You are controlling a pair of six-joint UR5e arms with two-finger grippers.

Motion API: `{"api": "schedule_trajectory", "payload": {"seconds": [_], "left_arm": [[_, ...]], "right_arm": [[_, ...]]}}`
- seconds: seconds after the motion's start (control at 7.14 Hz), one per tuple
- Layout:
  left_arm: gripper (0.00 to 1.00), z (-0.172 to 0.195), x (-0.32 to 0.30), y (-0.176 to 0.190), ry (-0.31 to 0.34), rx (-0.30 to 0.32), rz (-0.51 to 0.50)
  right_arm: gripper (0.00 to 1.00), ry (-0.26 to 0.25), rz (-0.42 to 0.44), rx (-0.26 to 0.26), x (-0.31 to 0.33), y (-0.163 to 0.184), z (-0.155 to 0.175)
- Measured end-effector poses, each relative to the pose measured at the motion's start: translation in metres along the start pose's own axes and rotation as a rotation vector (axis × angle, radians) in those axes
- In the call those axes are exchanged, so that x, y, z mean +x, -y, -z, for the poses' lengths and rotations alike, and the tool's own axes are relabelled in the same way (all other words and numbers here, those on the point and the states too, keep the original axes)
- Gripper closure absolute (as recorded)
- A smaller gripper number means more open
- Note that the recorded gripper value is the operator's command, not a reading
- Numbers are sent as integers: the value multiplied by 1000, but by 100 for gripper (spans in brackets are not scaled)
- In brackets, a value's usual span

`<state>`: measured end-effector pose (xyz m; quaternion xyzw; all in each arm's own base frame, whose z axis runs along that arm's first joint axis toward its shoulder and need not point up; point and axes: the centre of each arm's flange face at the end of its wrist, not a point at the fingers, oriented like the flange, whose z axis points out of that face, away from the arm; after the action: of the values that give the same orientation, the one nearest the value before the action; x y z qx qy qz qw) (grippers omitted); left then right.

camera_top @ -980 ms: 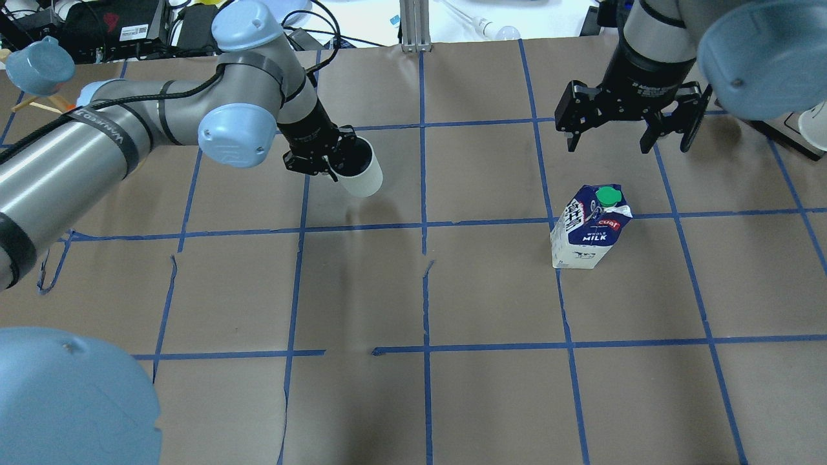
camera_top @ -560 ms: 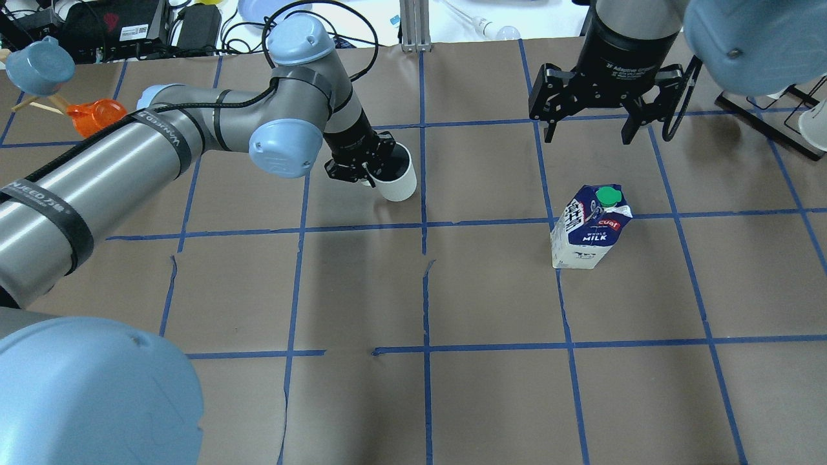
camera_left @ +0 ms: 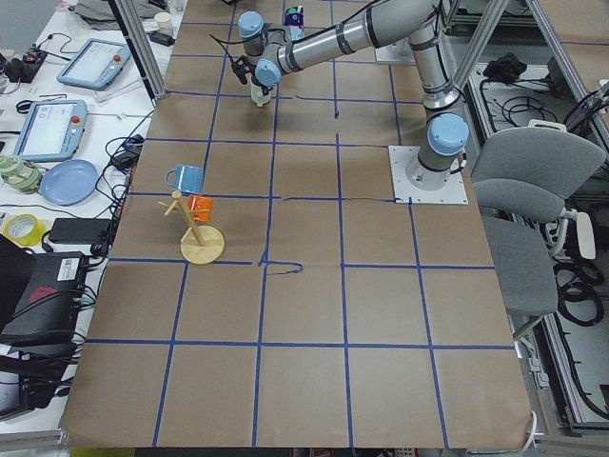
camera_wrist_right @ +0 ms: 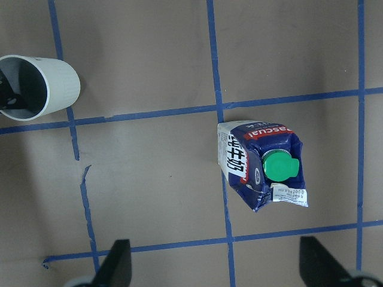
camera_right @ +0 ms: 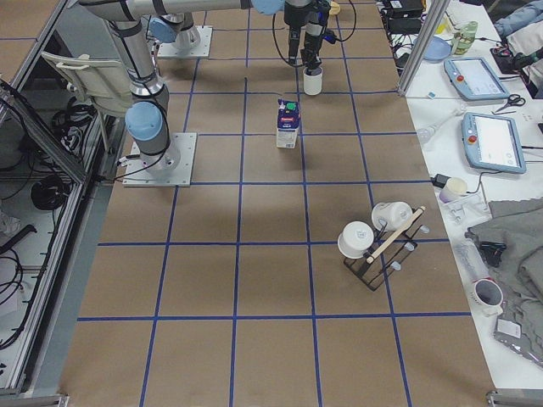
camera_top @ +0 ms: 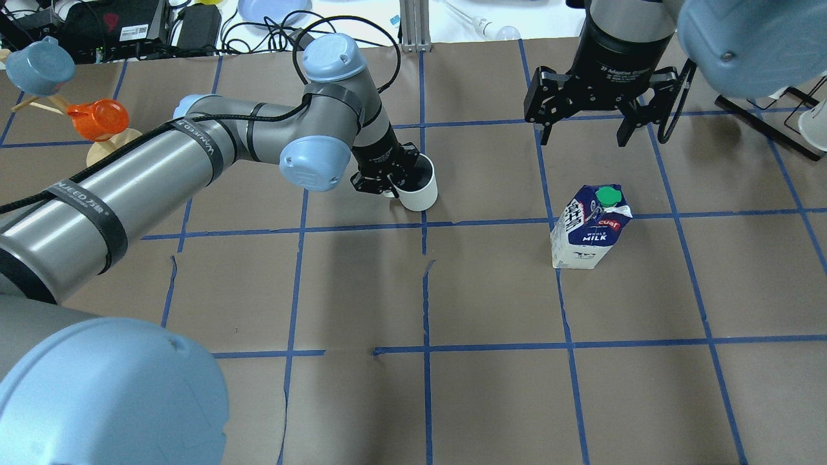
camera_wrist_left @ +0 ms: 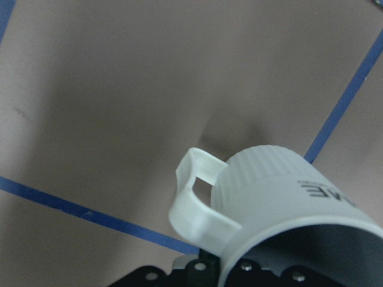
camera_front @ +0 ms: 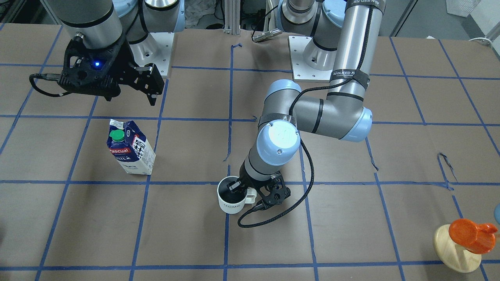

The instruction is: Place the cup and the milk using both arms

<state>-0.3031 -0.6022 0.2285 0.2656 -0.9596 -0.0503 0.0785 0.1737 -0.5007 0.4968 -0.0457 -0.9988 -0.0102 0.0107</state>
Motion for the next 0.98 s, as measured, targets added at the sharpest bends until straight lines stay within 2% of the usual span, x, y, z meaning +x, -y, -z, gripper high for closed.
{"api": "schedule_trajectory", "payload": {"seconds": [0.42,0.7,0.98], "left_arm": [[0,38,3,7,-37,47,-19],[0,81,-17,44,-47,86,-94],[0,123,-56,77,-38,118,-206]], "right_arm": [[0,-13,16,-25,11,5,-14],[0,-12,39,-54,43,13,-70],[10,-11,40,-52,62,6,-135]]}}
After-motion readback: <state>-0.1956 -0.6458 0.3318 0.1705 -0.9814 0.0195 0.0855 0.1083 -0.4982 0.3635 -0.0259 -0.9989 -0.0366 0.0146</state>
